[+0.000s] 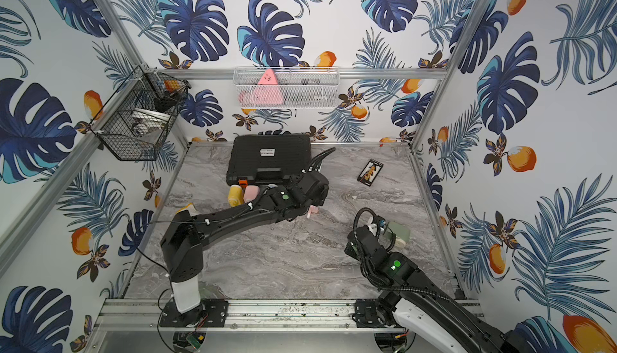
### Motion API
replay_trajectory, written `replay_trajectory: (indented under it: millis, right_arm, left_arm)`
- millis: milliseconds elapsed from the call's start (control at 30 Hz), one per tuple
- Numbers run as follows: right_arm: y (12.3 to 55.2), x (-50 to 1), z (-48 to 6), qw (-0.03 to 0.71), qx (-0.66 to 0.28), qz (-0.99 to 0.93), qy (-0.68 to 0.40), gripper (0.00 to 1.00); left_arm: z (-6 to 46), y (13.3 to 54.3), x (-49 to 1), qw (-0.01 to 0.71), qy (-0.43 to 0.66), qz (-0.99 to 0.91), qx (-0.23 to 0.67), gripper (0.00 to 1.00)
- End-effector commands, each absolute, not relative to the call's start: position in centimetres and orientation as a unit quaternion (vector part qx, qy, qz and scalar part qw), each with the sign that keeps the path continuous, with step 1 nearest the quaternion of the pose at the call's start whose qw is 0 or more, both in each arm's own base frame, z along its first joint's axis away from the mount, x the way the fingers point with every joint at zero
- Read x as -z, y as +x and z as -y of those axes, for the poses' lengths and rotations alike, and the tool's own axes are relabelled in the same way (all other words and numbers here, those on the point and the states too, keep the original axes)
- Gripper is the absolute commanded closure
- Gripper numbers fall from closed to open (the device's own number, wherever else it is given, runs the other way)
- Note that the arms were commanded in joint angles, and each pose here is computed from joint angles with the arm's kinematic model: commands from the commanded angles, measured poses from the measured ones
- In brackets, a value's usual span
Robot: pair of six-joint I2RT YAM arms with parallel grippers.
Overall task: Put the tray back into the pencil sharpener
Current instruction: Pick up the container from the center of the board.
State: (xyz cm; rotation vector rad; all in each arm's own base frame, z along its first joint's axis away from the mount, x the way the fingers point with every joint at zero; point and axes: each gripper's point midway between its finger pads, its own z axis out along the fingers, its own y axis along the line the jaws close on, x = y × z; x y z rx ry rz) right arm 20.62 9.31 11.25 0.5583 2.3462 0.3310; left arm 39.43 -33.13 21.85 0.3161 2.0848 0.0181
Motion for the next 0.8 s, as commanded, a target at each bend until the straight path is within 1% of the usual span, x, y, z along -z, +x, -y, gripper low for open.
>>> replay_trajectory:
  millis: [0,167,267,400,500,633,767]
  right_arm:
    - [20.8,-11.4,-8.0,0.347,-0.072,-0.909,0.218,0.66]
    - [21.7,-11.4,-7.1,0.333,-0.01,-0.918,0.215,0.65]
    - [22.6,-11.3,-6.3,0.318,0.023,-0.921,0.221,0.64]
    - [23.7,-11.1,-5.5,0.295,0.025,-0.926,0.236,0.63]
    - [24.0,-9.8,-5.7,0.262,0.003,-0.931,0.255,0.62]
    - [24.1,-8.2,-5.2,0.225,-0.012,-0.933,0.28,0.54]
    - [24.3,-6.6,-4.6,0.199,-0.01,-0.938,0.285,0.41]
  left_arm:
    - [31.8,39.5,-25.0,0.549,0.116,-0.828,-0.011,0.15]
    - [29.1,37.9,-25.9,0.562,0.105,-0.821,0.005,0.17]
    - [27.1,37.2,-26.1,0.562,0.095,-0.821,0.008,0.15]
    - [24.6,36.7,-25.9,0.553,0.087,-0.828,0.01,0.1]
    - [23.3,36.2,-25.7,0.549,0.089,-0.831,0.03,0.08]
    - [23.0,35.0,-26.0,0.555,0.109,-0.822,0.063,0.02]
    - [23.0,34.3,-27.6,0.562,0.116,-0.815,0.08,0.01]
